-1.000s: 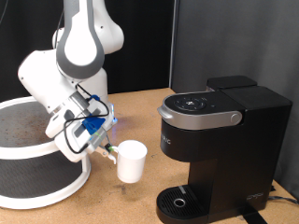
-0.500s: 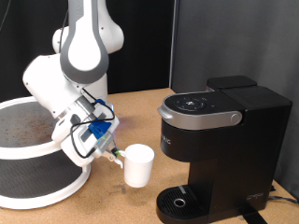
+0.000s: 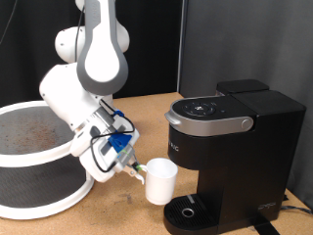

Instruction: Make a cup of coffee with the keurig machine

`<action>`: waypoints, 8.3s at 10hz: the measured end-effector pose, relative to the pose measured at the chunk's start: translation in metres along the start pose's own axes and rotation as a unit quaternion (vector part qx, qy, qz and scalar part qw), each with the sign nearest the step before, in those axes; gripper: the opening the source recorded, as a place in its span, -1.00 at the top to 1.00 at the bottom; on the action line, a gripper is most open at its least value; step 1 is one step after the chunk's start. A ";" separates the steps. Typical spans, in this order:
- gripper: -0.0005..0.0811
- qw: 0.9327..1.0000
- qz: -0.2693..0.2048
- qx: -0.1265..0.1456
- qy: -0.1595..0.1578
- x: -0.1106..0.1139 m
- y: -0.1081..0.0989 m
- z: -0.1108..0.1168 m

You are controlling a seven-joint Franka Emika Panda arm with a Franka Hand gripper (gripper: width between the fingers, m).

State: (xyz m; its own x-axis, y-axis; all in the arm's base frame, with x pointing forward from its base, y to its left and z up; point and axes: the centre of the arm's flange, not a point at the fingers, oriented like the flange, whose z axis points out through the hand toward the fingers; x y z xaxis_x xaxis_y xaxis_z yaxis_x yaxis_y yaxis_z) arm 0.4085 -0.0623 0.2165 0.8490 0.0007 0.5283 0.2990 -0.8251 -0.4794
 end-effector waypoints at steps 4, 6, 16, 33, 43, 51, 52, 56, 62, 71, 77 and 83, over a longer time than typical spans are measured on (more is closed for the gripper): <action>0.82 1.000 -0.013 0.001 0.010 0.004 -0.015 0.037; 0.82 1.000 -0.015 0.005 0.013 0.004 -0.024 0.053; 0.74 0.999 -0.024 -0.009 0.019 -0.016 -0.028 0.087; -0.99 0.989 -0.013 0.139 -0.041 0.004 -0.051 -0.020; -0.99 0.967 -0.132 0.204 0.073 0.043 -0.089 -0.094; -0.99 0.970 -0.125 0.207 0.008 0.103 -0.169 -0.154; -0.99 0.970 -0.098 0.220 0.015 0.109 -0.178 -0.164; -0.99 0.970 -0.050 0.238 0.013 0.114 -0.196 -0.181; -0.99 0.967 -0.217 0.125 -0.048 0.158 -0.228 -0.174; -0.99 0.942 -0.301 0.028 -0.148 0.203 -0.243 -0.136; -0.99 0.937 -0.279 0.017 -0.208 0.243 -0.235 -0.086; -0.99 0.920 -0.319 -0.006 -0.228 0.236 -0.215 -0.054</action>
State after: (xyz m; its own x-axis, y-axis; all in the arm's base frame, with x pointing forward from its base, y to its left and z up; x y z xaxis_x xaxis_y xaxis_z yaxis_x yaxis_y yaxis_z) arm 0.5214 0.0848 0.4822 0.5968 0.7223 0.3493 0.7980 -0.5798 -0.1645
